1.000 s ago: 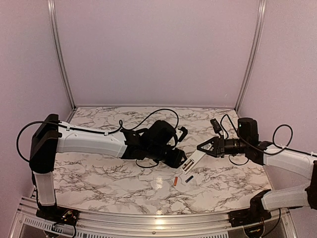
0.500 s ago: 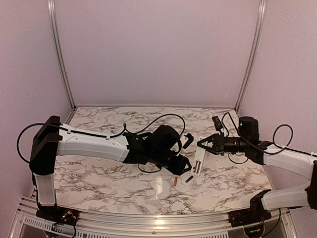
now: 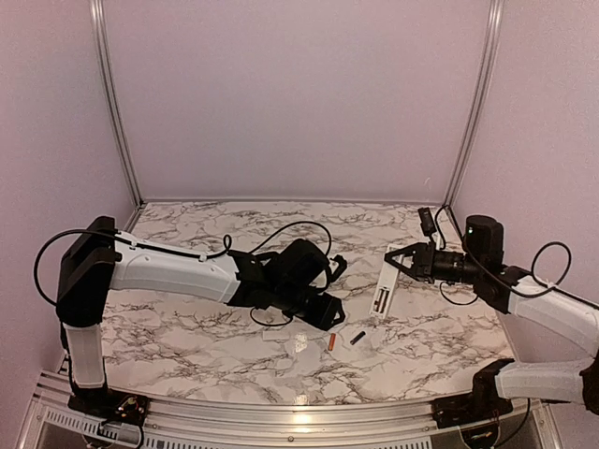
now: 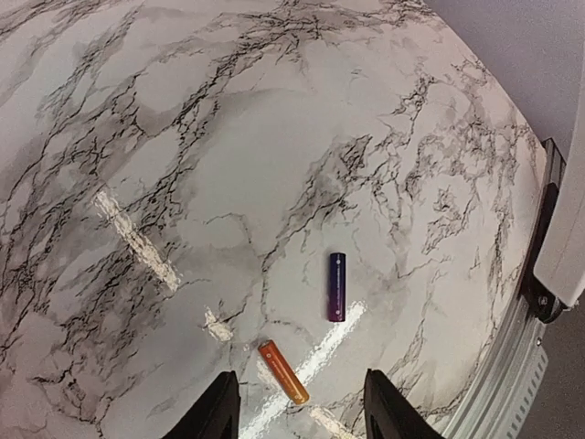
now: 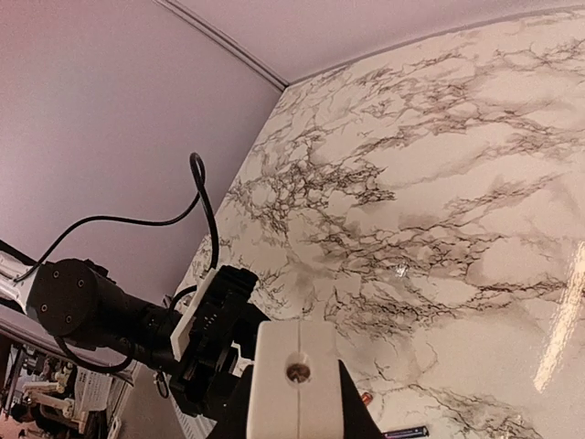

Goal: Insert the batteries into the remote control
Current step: Pick up the battery from the center of the board.

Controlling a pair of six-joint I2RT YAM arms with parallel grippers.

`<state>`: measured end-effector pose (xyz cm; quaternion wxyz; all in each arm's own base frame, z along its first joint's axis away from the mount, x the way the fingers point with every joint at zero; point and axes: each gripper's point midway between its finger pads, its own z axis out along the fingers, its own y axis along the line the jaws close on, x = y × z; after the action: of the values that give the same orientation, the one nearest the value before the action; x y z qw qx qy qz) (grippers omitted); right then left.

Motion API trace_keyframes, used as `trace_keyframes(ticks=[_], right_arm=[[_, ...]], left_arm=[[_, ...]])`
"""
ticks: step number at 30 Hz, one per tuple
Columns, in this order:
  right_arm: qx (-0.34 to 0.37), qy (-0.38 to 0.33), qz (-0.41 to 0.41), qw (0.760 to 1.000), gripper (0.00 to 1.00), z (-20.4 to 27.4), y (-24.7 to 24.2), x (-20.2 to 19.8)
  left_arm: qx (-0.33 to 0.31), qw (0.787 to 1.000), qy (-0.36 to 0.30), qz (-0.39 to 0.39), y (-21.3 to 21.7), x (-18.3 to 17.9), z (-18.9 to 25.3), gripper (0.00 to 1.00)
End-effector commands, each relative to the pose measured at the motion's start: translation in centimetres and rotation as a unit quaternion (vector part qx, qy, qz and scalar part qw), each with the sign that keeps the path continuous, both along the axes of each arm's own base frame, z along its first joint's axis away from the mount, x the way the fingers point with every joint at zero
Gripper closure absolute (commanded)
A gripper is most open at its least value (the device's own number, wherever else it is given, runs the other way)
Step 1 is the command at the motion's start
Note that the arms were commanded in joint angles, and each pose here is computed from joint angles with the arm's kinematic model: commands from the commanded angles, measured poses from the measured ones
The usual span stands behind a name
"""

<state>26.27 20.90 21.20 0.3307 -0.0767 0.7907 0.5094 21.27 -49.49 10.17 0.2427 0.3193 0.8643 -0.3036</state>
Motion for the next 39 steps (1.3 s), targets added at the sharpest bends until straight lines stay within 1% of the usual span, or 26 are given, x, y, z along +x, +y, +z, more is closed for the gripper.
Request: trace_keyframes(ticks=[1,4,7,13,22,28,32,35,37,39], right_arm=[[-0.014,-0.050,-0.063,0.997,1.00,2.1,-2.1,0.9],[-0.018,-0.059,-0.081,0.995,1.00,2.2,-2.9,0.9],[-0.018,-0.062,-0.084,0.994,1.00,2.3,-3.0,0.9],[-0.022,-0.060,-0.079,0.995,1.00,2.0,-3.0,1.1],[-0.020,-0.058,-0.076,0.995,1.00,2.0,-3.0,1.0],[-0.023,-0.057,-0.076,0.995,1.00,1.8,-3.0,1.0],[-0.018,-0.051,-0.073,0.996,1.00,1.4,-2.9,1.1],[-0.008,-0.046,-0.066,0.997,1.00,1.2,-2.5,1.3],[0.002,-0.041,-0.061,0.997,1.00,1.2,-2.1,1.6],[0.012,-0.038,-0.055,0.998,1.00,1.3,-1.6,1.7]], left_arm=[[0.064,0.998,0.016,0.020,2.3,-0.1,-2.3,0.52],[0.098,0.995,0.029,0.017,2.7,-0.5,-3.8,0.51],[0.125,0.991,0.040,0.016,2.5,-0.5,-5.0,0.53],[0.143,0.989,0.047,-0.001,1.5,-1.1,-6.2,0.55],[0.181,0.982,0.046,-0.014,0.7,-1.3,-8.4,0.61],[0.222,0.975,0.028,-0.014,1.6,-1.2,-9.4,0.71],[0.261,0.965,0.008,-0.003,3.3,-0.6,-10.2,0.86],[0.281,0.960,0.002,0.002,4.9,-0.4,-10.4,0.93],[0.285,0.959,-0.004,0.014,6.0,-0.1,-9.9,0.97],[0.262,0.965,-0.012,0.031,6.6,0.6,-8.7,1.00]])
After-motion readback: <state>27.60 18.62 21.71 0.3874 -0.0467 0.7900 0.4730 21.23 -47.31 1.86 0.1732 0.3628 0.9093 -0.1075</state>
